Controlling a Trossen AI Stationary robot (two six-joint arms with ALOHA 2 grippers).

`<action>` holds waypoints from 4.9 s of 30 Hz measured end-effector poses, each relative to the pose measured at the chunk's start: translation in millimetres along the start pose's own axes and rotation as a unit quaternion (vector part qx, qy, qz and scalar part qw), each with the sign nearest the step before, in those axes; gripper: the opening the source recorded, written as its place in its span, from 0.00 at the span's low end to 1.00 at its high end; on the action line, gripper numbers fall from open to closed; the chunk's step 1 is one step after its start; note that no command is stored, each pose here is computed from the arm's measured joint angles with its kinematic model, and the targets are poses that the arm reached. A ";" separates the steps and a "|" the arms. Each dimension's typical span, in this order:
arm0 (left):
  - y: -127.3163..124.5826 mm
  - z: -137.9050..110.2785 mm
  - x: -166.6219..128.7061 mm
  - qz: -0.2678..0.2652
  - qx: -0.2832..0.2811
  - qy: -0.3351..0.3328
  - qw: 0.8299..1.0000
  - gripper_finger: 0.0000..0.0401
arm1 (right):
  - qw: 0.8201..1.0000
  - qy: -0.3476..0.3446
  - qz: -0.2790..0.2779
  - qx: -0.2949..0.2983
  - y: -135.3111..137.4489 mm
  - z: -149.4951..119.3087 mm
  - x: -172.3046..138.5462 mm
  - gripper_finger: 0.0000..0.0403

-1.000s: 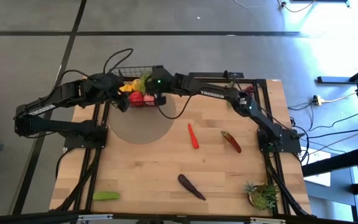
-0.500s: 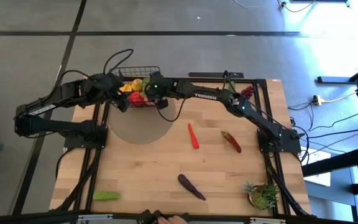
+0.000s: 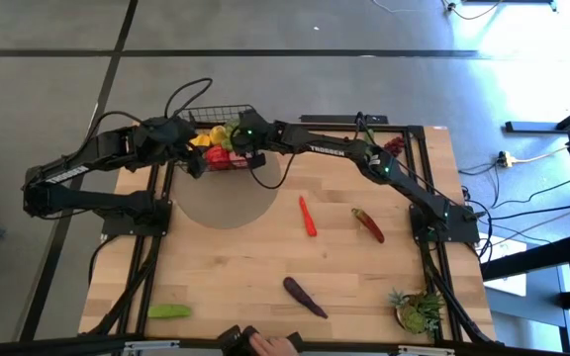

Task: Build produce basket
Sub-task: Put the green grapes into the black wire basket, then put the red grapes into the black wire basket

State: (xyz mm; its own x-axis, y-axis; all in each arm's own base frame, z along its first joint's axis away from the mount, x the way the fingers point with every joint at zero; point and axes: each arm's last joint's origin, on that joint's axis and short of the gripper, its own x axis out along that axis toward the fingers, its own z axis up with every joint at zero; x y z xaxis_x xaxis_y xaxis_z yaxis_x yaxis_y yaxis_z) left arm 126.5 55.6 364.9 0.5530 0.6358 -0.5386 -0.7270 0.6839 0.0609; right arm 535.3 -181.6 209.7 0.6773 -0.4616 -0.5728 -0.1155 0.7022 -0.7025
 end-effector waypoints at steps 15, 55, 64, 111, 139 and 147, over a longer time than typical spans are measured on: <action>0.0 0.0 0.0 0.000 0.000 0.000 1.000 0.56 | 0.999 0.014 -0.029 0.002 -5.6 -2.3 0.6 0.28; -0.2 -0.2 -0.6 -0.010 -0.015 0.002 1.000 0.56 | 0.995 0.056 -0.086 0.007 -9.1 15.8 -18.9 0.35; 5.6 -2.1 -11.8 -0.015 -0.023 -0.016 1.000 0.56 | 0.988 0.050 -0.070 0.131 -33.8 36.2 -89.0 0.35; 12.2 -23.8 -21.9 -0.041 -0.024 0.073 0.996 0.56 | 0.825 0.232 0.103 0.506 -48.2 3.5 -297.0 0.35; 11.5 -20.6 -21.6 -0.042 -0.030 0.057 0.997 0.56 | 0.527 0.245 -0.221 0.783 4.5 -112.5 -394.7 0.35; 10.5 -17.0 -21.3 -0.047 -0.037 0.039 0.997 0.56 | 0.432 0.324 -0.265 0.799 18.9 -151.7 -360.7 0.35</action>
State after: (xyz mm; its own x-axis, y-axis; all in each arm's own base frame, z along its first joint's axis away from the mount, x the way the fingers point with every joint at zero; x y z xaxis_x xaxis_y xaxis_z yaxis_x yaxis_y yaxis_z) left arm 100.2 43.2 362.7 0.5888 0.5384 -0.6029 -0.7035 0.7086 -0.0542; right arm 178.6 -84.0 339.0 -0.1052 -0.4785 -0.8717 0.9306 -0.3564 0.0833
